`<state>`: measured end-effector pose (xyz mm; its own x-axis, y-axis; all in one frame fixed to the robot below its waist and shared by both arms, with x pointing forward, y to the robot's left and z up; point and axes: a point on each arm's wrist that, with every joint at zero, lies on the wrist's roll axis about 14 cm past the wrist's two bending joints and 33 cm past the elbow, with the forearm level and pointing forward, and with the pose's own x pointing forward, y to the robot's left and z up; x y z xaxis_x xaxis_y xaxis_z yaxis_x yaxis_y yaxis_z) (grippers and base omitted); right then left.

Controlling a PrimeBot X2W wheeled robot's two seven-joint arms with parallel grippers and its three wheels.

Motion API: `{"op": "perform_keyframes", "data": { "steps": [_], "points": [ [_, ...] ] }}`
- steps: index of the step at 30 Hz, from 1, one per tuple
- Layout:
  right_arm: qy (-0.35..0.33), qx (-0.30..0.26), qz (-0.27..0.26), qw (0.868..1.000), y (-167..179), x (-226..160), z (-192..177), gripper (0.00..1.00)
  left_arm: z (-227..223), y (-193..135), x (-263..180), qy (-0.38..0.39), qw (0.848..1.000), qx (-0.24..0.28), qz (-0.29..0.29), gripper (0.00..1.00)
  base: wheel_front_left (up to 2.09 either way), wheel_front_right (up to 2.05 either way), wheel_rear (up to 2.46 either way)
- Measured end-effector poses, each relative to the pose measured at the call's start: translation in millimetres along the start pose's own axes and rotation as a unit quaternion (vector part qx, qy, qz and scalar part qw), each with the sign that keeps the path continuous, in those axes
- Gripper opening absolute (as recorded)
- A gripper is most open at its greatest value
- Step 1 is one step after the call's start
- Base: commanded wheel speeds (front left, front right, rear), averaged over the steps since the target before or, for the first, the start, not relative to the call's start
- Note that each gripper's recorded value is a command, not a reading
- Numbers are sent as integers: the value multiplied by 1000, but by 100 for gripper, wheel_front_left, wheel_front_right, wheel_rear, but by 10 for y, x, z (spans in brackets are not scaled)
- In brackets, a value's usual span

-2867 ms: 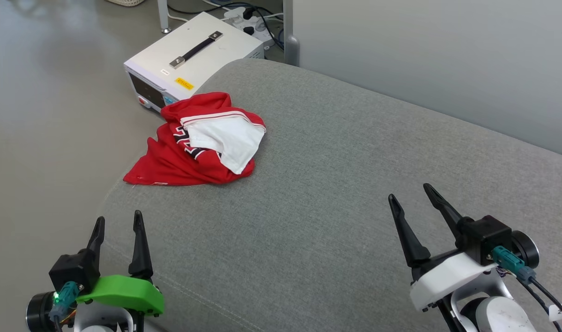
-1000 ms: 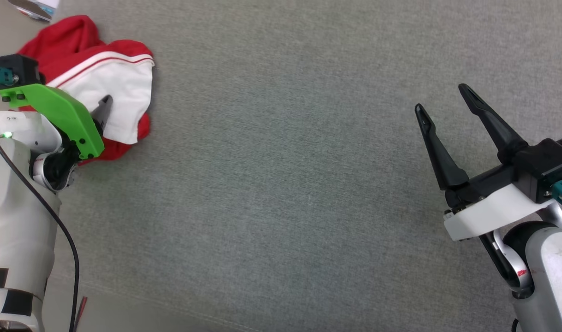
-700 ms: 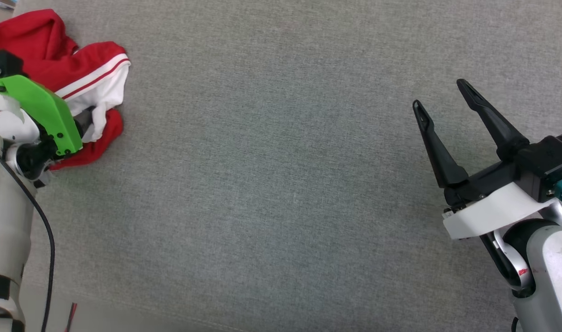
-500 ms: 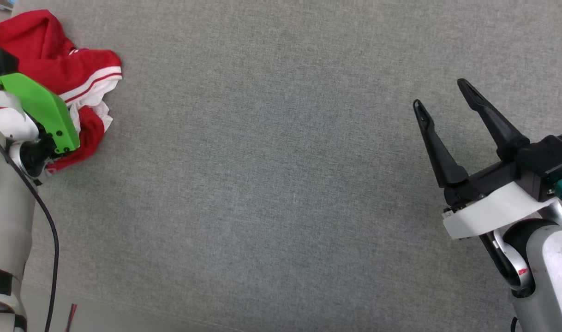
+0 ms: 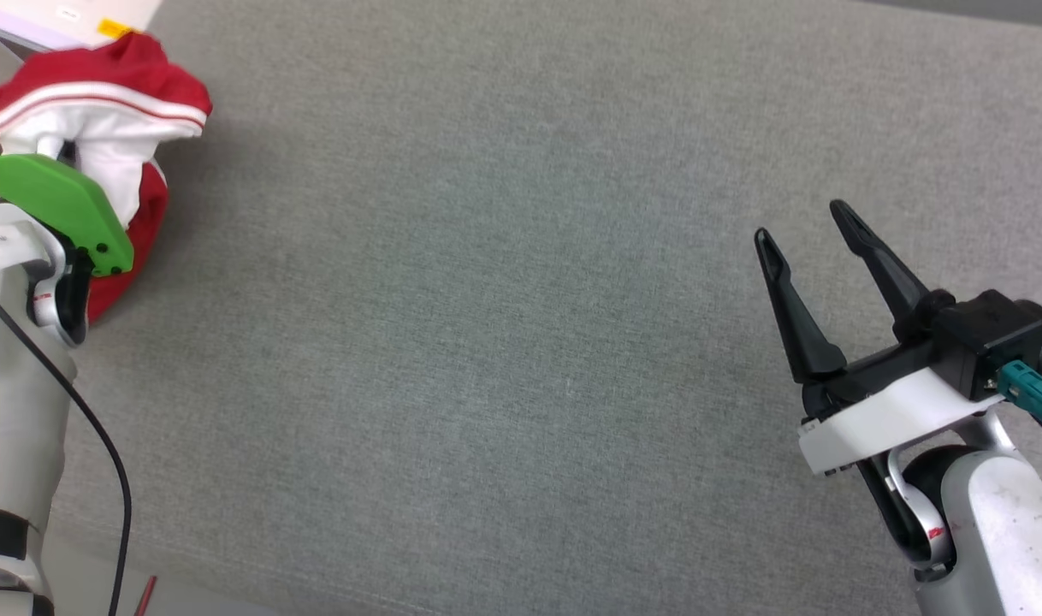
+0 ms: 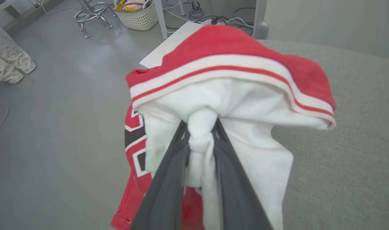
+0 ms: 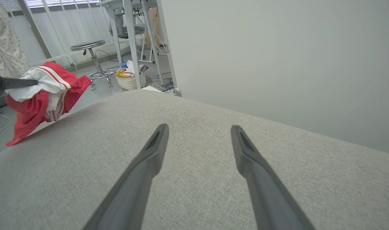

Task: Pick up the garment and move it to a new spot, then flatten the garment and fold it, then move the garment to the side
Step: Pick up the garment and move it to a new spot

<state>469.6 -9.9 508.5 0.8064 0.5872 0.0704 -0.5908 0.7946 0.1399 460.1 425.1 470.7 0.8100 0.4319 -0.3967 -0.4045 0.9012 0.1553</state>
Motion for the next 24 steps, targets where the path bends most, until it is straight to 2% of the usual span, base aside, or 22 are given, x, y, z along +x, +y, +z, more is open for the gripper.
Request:
{"op": "perform_keyframes", "data": {
  "steps": [6, 12, 17, 24],
  "points": [
    [-24, 4, -19, 1000, 72, -127, 204, 100, 607, -115, -257, -132, 991, 5, -23, 0, 0, 0, 0],
    [-42, -16, -35, 998, 99, -280, 405, 100, 935, -507, -496, -192, 978, -11, -75, 0, 0, 0, 0],
    [-46, -34, -69, 996, -64, -478, 503, 100, 988, -1131, -627, -205, 967, -17, -153, 0, 0, 0, 0],
    [-46, -47, -139, 988, -361, -879, 581, 100, 790, -2043, -887, -188, 944, -16, -270, 0, 0, 0, 0]
  ]
}}
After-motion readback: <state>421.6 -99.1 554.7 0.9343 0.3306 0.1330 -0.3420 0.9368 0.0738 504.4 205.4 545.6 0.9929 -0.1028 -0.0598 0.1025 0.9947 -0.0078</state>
